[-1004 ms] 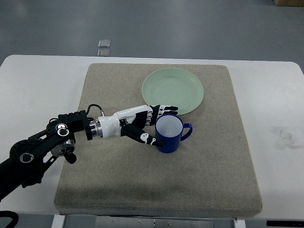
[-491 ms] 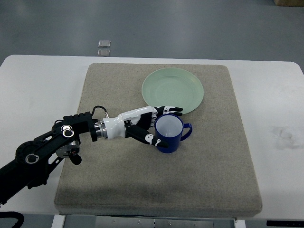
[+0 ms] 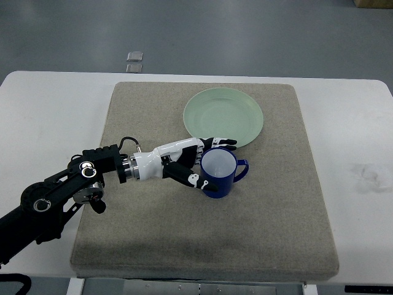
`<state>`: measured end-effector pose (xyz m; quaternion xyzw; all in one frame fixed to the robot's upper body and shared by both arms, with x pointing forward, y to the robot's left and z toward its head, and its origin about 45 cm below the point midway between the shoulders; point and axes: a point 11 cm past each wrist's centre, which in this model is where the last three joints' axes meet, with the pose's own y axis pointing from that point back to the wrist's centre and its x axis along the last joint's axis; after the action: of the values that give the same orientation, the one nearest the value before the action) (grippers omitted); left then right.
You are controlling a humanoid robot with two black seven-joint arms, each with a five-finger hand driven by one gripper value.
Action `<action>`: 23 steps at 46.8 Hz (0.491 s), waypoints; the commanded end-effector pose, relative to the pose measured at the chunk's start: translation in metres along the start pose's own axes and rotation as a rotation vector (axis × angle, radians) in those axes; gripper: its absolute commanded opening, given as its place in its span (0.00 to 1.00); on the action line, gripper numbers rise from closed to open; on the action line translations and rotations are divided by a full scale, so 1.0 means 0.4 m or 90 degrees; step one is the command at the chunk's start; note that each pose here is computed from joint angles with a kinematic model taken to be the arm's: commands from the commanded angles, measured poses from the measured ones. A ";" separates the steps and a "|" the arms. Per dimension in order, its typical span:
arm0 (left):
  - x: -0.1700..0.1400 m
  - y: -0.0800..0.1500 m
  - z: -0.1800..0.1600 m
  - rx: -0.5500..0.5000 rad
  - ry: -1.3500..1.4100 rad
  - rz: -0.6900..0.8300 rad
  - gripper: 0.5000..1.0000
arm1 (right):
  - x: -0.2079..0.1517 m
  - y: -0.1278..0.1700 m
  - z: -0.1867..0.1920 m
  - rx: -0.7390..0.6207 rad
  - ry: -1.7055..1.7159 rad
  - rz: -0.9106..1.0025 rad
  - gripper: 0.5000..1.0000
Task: Place cup left of plate with left hand
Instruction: 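Close the left hand fingers around the blue mug body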
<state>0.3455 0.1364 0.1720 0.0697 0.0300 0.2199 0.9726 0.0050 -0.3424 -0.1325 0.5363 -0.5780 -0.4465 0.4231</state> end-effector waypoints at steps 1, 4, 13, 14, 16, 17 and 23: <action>-0.003 0.000 -0.004 0.003 0.000 -0.003 0.99 | 0.000 0.000 0.000 0.000 -0.001 0.000 0.86; -0.003 0.000 -0.004 0.003 0.000 -0.003 0.99 | 0.000 0.000 0.000 0.000 0.000 0.000 0.86; -0.004 -0.001 -0.003 0.003 0.000 -0.003 0.99 | 0.000 0.000 0.000 0.000 -0.001 0.000 0.86; -0.004 -0.001 -0.003 0.003 0.000 -0.003 0.99 | 0.000 0.000 0.000 0.000 0.000 0.000 0.86; -0.004 -0.001 -0.003 0.003 0.000 -0.003 0.99 | 0.000 0.000 0.000 0.000 0.000 0.000 0.86; -0.003 -0.001 -0.003 0.003 0.000 -0.003 0.99 | 0.000 0.000 0.000 0.000 0.000 0.000 0.86; -0.002 0.000 -0.007 0.006 0.001 -0.001 0.97 | 0.000 0.000 0.000 0.000 -0.001 0.000 0.86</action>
<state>0.3443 0.1358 0.1701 0.0727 0.0313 0.2179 0.9728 0.0050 -0.3424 -0.1325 0.5362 -0.5780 -0.4465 0.4230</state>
